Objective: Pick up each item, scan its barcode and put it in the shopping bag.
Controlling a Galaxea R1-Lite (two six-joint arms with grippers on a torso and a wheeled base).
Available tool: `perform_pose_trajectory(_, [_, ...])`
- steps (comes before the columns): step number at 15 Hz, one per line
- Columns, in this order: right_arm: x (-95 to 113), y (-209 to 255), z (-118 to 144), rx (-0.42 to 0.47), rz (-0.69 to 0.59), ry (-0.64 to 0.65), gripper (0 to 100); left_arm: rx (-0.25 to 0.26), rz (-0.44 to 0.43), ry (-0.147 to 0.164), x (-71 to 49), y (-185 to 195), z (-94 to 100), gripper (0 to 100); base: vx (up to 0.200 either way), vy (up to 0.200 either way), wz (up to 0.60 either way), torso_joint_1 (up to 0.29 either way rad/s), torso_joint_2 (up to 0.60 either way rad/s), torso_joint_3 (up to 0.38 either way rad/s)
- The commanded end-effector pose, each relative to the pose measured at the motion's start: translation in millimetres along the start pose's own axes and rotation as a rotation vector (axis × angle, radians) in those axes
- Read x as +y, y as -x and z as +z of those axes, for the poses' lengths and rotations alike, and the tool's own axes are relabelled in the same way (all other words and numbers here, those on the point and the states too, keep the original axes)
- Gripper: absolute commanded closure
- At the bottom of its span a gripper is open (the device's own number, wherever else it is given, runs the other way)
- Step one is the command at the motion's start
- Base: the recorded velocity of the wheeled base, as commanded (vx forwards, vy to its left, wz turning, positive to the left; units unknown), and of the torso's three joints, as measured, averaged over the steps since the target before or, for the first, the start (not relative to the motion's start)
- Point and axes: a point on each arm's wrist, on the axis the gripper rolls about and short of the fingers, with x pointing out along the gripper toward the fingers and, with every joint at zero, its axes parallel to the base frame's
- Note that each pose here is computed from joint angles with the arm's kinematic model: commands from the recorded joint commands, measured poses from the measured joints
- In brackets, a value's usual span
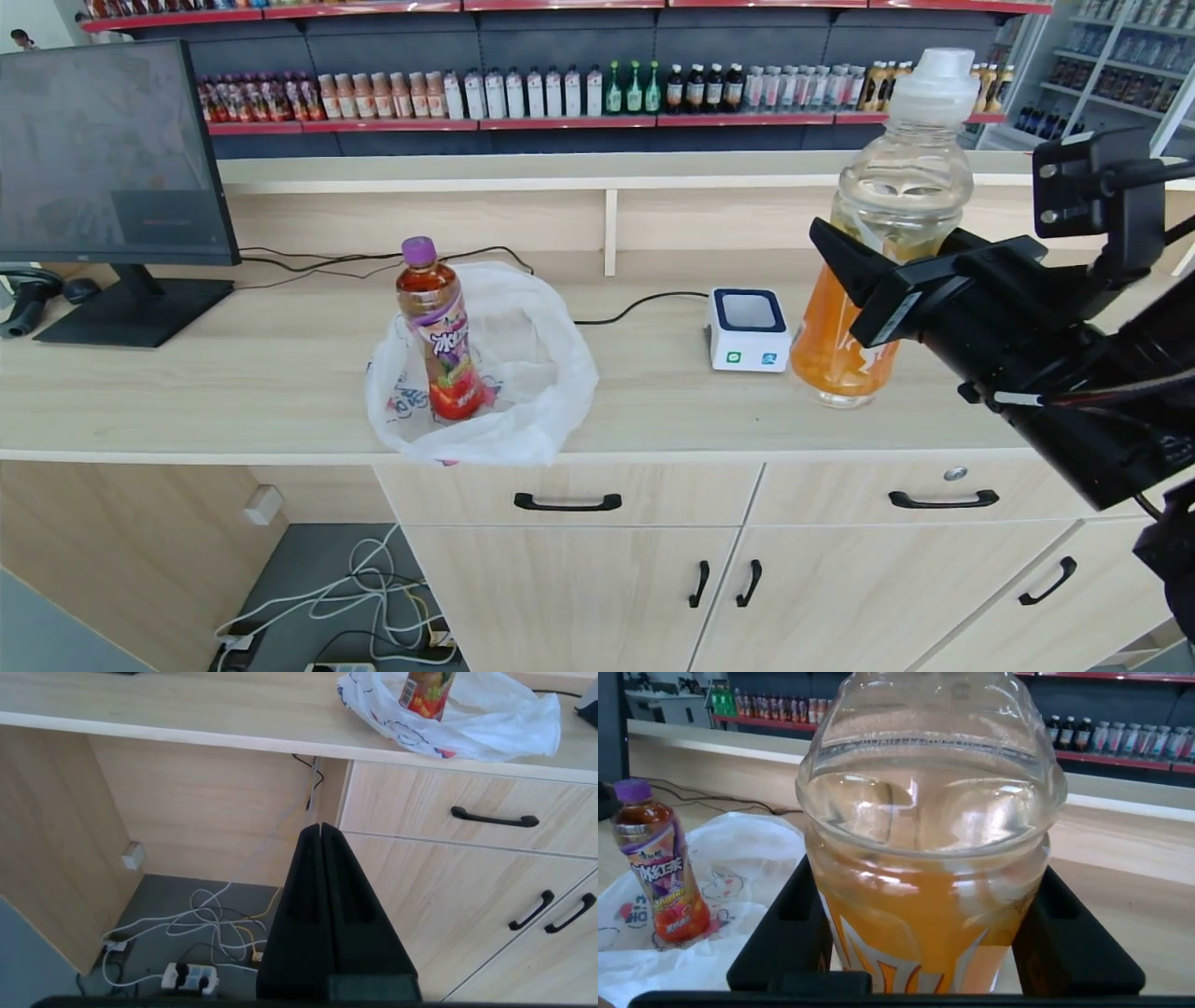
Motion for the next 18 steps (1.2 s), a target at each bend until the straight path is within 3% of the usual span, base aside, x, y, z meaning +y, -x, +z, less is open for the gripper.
perform_pose_trajectory(1, [-13,-12,-15,0.026,0.002,0.028,100,0.001,0.001,0.0,0.0,0,0.1,100,0.0,0.0,0.0,0.0,0.0,0.0])
perform_pose_trajectory(4, [-38,-35,-17,-0.016,0.008,0.059,100,0.001,0.001,0.001,0.0,0,0.1,100,0.0,0.0,0.0,0.0,0.0,0.0])
perform_pose_trajectory(9, [-64,-83,-13,-0.092,0.015,-0.036,100,0.001,0.001,-0.002,0.0,0,0.1,100,0.0,0.0,0.0,0.0,0.0,0.0])
perform_pose_trajectory(11, [-84,-101,-39,-0.029,0.084,-0.069,100,0.0,0.001,0.0,0.0,0,0.0,100,0.0,0.0,0.0,0.0,0.0,0.0])
perform_pose_trajectory(13, [-104,-124,-65,-0.027,0.118,-0.07,100,0.0,0.001,0.0,0.0,0,0.0,100,0.0,0.0,0.0,0.0,0.0,0.0])
perform_pose_trajectory(18, [-133,-140,-85,-0.034,0.149,-0.04,100,0.0,0.001,0.0,0.0,0,0.0,100,0.0,0.0,0.0,0.0,0.0,0.0])
